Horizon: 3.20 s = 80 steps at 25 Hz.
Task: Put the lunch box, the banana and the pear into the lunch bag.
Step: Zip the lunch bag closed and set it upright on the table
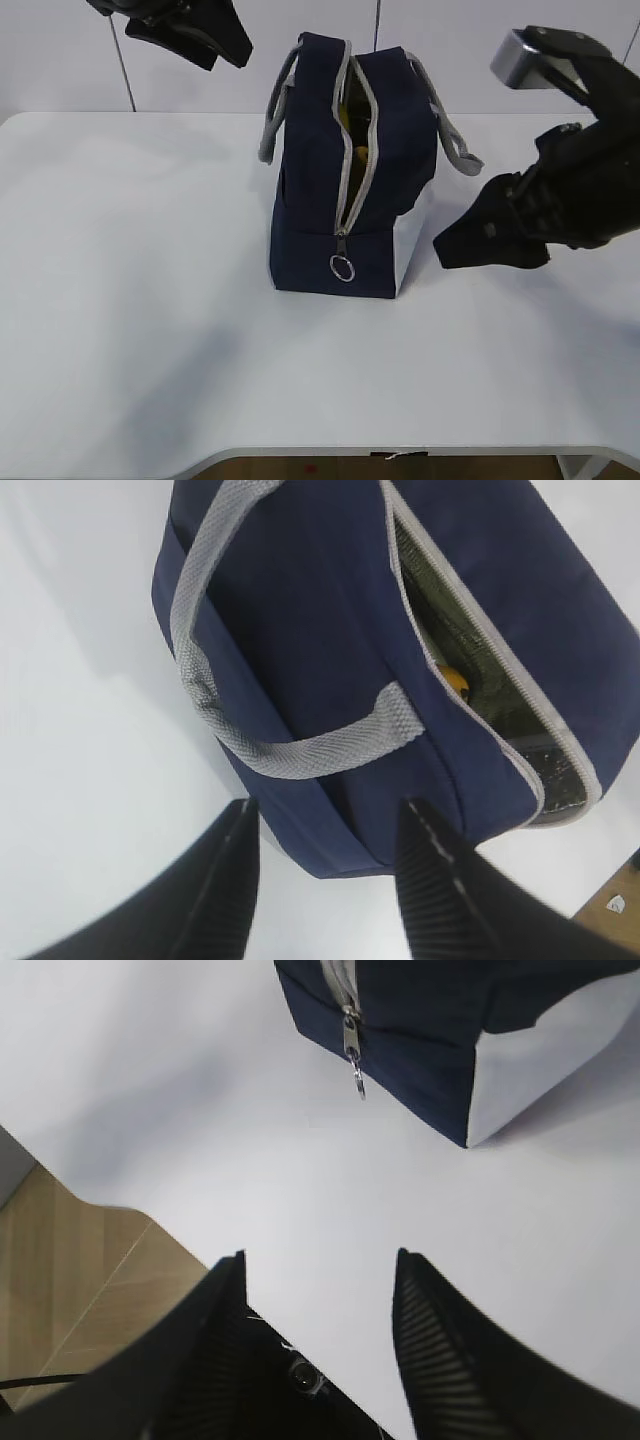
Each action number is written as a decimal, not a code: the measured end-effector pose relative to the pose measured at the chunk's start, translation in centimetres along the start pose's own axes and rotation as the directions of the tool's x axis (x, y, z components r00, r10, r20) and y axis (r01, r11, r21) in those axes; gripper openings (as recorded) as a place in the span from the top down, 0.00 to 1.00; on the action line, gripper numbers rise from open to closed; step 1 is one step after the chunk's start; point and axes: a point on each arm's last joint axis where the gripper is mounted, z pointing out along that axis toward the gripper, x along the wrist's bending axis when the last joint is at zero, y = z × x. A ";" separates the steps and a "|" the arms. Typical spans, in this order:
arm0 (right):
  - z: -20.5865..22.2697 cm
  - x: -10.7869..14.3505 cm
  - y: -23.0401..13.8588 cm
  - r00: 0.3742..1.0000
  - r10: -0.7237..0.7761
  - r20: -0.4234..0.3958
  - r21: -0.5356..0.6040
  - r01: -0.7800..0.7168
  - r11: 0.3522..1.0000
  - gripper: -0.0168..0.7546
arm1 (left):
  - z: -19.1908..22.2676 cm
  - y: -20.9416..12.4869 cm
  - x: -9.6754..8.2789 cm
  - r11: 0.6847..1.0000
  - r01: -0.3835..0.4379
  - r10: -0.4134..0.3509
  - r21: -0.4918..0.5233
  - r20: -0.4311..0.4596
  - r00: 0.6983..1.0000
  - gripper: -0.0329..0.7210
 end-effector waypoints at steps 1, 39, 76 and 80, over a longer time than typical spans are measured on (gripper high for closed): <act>0.4 -0.1 0.1 1.000 0.007 -0.012 -0.002 -0.007 1.000 0.48 | 0.0 0.0 0.0 1.000 0.000 0.000 0.000 0.000 1.000 0.50; 12.4 -3.4 -3.6 0.860 -0.509 -0.029 -0.271 0.483 0.832 0.42 | 0.0 0.2 0.0 0.999 -0.037 0.037 -0.026 -0.006 0.999 0.51; 17.4 -5.7 -0.7 0.913 -0.396 -0.093 -0.277 0.358 0.891 0.67 | 0.4 0.3 0.3 0.999 -0.034 0.034 -0.034 -0.010 0.999 0.51; 17.5 -5.7 -0.8 0.917 -0.387 -0.098 -0.274 0.349 0.896 0.75 | 0.4 0.3 0.3 0.999 -0.034 0.034 -0.034 -0.010 0.999 0.51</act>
